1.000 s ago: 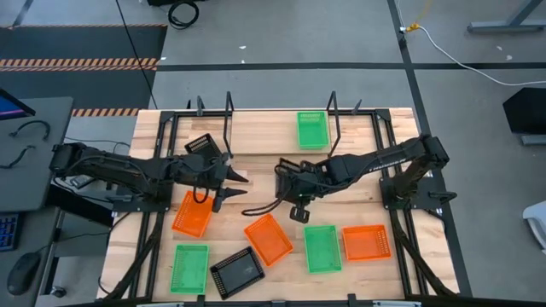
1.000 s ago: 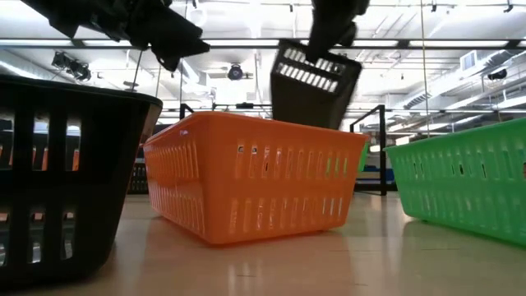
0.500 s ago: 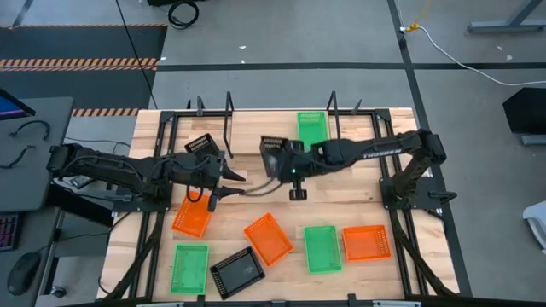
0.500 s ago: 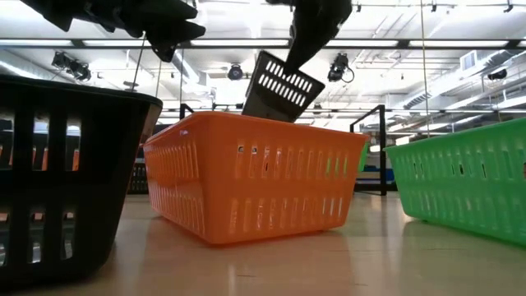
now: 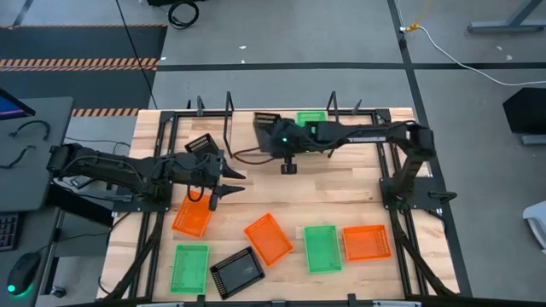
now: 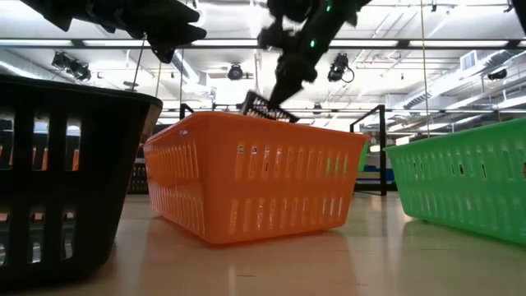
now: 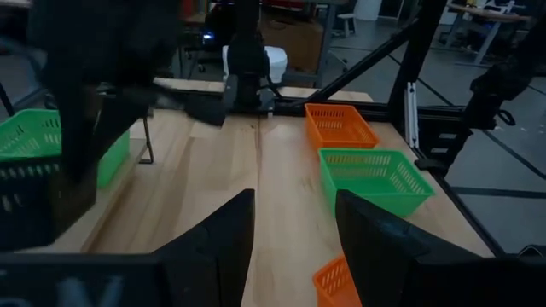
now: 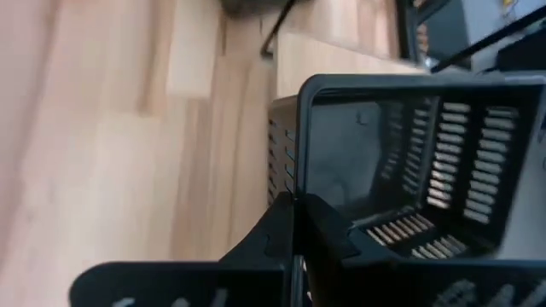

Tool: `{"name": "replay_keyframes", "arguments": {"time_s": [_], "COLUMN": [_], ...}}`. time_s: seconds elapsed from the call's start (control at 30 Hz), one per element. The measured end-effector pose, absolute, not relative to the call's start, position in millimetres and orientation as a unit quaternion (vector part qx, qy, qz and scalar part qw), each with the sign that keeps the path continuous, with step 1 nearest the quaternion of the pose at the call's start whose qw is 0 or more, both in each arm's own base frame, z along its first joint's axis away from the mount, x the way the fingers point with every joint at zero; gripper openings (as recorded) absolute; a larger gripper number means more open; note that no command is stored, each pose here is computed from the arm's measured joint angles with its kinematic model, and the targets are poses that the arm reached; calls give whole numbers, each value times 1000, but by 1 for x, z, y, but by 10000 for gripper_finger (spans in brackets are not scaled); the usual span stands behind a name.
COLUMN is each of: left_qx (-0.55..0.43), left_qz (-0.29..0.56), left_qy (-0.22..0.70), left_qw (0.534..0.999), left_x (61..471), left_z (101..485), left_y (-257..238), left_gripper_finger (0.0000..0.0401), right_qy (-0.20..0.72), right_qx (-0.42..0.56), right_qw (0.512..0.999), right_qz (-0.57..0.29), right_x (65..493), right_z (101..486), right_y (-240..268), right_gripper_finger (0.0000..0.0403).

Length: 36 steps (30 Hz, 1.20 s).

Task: Stack baskets on shelf by color
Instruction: Put the middle right black bin on the shelf

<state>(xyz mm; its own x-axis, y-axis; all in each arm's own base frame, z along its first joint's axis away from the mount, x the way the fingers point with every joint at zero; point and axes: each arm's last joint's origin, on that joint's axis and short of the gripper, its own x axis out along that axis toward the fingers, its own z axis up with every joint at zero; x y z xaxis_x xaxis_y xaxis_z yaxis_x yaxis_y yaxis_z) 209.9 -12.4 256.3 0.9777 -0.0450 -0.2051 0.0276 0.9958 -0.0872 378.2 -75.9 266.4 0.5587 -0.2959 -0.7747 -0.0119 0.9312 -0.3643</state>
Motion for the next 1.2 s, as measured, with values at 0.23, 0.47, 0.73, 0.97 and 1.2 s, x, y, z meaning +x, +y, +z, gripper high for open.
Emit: {"name": "replay_keyframes", "arguments": {"time_s": [0.23, 0.47, 0.73, 0.97, 1.2], "left_qx": [-35, -17, -6, -6, -6], "left_qz": [-18, 6, 29, 34, 33], "left_qy": [103, 99, 98, 104, 103], "left_qw": [994, 995, 995, 994, 994], "left_x": [210, 210, 211, 210, 210], "left_z": [256, 257, 257, 256, 256], "left_y": [-12, -6, 4, 6, 6], "left_gripper_finger": [172, 172, 172, 172, 172], "right_qy": [513, 526, 601, 665, 666], "right_qx": [-185, -196, -179, -157, -137], "right_qw": [832, 817, 769, 719, 719], "right_qz": [-103, -132, -122, -131, -141], "right_x": [391, 407, 426, 436, 439], "right_z": [233, 248, 247, 226, 222], "right_y": [-93, -99, -102, -105, -106], "right_gripper_finger": [13, 13, 13, 13, 14]}}
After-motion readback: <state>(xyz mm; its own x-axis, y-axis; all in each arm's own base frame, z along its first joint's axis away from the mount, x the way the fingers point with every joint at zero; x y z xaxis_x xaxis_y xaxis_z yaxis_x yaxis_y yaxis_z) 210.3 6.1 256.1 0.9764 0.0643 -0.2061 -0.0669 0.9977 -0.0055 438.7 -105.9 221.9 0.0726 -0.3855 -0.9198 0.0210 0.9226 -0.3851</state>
